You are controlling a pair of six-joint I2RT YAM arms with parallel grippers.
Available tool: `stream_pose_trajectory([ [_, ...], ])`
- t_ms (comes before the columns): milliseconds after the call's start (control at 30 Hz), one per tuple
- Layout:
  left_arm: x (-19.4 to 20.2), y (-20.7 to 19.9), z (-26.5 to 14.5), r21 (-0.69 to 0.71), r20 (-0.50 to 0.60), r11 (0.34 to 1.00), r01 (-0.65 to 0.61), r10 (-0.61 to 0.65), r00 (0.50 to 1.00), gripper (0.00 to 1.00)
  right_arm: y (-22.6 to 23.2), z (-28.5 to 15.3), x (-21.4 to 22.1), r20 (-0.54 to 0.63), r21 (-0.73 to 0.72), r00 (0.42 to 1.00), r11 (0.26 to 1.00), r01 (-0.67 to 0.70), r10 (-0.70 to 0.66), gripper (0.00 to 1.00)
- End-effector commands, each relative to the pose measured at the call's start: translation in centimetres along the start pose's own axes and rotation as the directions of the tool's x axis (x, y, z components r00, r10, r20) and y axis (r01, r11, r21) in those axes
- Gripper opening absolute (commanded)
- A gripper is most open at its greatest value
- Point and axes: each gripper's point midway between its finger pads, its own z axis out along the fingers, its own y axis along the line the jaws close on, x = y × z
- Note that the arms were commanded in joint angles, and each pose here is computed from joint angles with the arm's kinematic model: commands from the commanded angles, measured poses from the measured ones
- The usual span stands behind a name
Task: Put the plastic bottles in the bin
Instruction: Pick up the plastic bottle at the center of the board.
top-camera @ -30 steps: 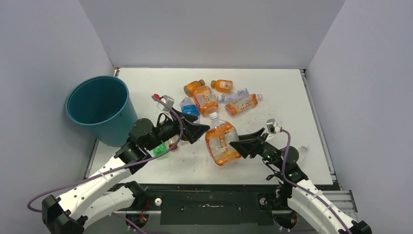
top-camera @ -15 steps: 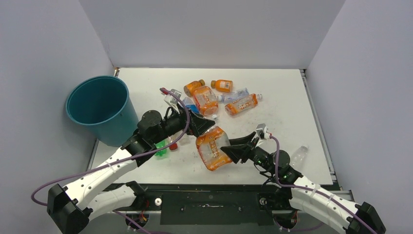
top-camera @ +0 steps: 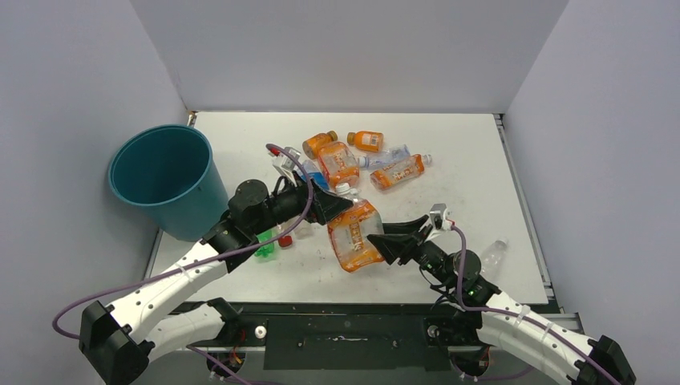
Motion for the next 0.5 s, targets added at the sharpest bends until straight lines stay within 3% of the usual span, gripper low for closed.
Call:
stream_pose_trajectory([
  [0, -1.5, -1.9, 0.5, 0.067, 0.020, 0.998, -0.003, 0.002, 1.000, 0.73, 1.2, 0.3, -1.7, 0.065, -0.040, 0.998, 0.999, 0.024, -0.021, 0.21],
  [167, -1.6, -2.3, 1.2, 0.084, -0.004, 0.996, 0.000, 0.001, 1.000, 0.67, 1.2, 0.2, -1.7, 0.065, -0.039, 0.998, 0.999, 0.028, -0.026, 0.21],
  [333, -1.5, -2.7, 1.6, 0.118, -0.012, 0.993, 0.012, -0.010, 1.000, 0.39, 1.2, 0.2, -1.3, 0.053, -0.041, 0.998, 0.999, 0.031, -0.029, 0.20],
  [467, -1.7, -2.9, 1.6, 0.129, 0.000, 0.992, 0.004, -0.004, 1.000, 0.28, 1.3, 0.2, -0.9, 0.040, -0.049, 0.999, 0.998, 0.029, -0.027, 0.20],
])
